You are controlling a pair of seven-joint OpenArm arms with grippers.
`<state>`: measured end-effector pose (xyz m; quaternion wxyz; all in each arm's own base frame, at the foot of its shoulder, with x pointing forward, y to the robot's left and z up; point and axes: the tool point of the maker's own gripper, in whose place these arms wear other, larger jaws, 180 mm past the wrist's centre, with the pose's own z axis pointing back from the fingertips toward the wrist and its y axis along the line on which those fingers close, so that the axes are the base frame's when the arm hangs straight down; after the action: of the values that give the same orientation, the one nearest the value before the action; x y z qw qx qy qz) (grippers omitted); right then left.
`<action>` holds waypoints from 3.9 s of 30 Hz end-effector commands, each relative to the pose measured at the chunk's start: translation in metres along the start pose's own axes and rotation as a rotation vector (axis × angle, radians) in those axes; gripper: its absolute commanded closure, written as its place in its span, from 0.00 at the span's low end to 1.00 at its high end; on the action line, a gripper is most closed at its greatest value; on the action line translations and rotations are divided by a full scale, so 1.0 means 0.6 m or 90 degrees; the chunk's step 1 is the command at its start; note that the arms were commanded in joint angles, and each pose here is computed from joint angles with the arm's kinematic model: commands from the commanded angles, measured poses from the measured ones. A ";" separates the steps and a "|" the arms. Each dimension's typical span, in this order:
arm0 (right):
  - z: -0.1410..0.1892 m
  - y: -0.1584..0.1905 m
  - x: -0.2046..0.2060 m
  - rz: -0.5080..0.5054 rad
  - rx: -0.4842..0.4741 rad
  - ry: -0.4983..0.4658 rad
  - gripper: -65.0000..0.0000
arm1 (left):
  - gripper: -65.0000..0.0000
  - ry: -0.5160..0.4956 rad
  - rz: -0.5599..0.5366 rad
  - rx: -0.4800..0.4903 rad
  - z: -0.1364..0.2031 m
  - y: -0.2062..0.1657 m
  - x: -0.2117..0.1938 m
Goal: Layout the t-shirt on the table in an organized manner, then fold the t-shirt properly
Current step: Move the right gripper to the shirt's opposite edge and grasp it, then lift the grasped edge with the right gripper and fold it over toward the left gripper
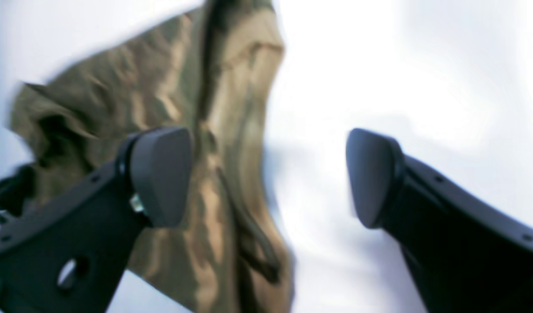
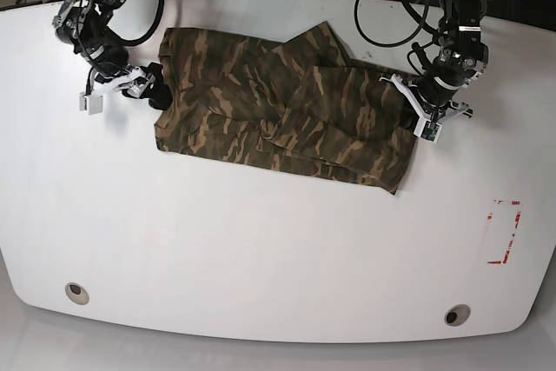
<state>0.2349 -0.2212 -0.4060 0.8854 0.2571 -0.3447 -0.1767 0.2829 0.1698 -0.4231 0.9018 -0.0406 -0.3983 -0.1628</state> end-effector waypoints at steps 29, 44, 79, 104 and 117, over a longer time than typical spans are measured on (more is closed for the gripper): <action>-0.066 0.100 -0.081 0.008 0.103 0.093 0.19 | 0.96 0.065 -0.015 0.003 0.004 0.001 -0.038; -0.075 0.116 -0.081 0.043 0.114 0.111 0.96 | 0.96 0.065 -0.016 0.003 0.005 0.002 -0.038; -0.056 0.447 -0.063 0.262 0.359 0.071 1.00 | 0.96 0.071 -0.058 -0.067 -0.010 -0.074 -0.036; -0.130 0.558 -0.116 0.352 0.443 0.151 1.00 | 0.96 0.072 -0.058 -0.076 -0.012 -0.085 -0.038; -0.145 0.558 -0.123 0.346 0.440 0.167 0.77 | 0.96 0.071 -0.058 -0.076 -0.012 -0.085 -0.038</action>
<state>0.2792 0.1077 -0.3230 0.8146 0.4427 -0.3012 0.2228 0.2796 0.1232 -0.4262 0.8903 -0.0740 -0.3968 -0.2107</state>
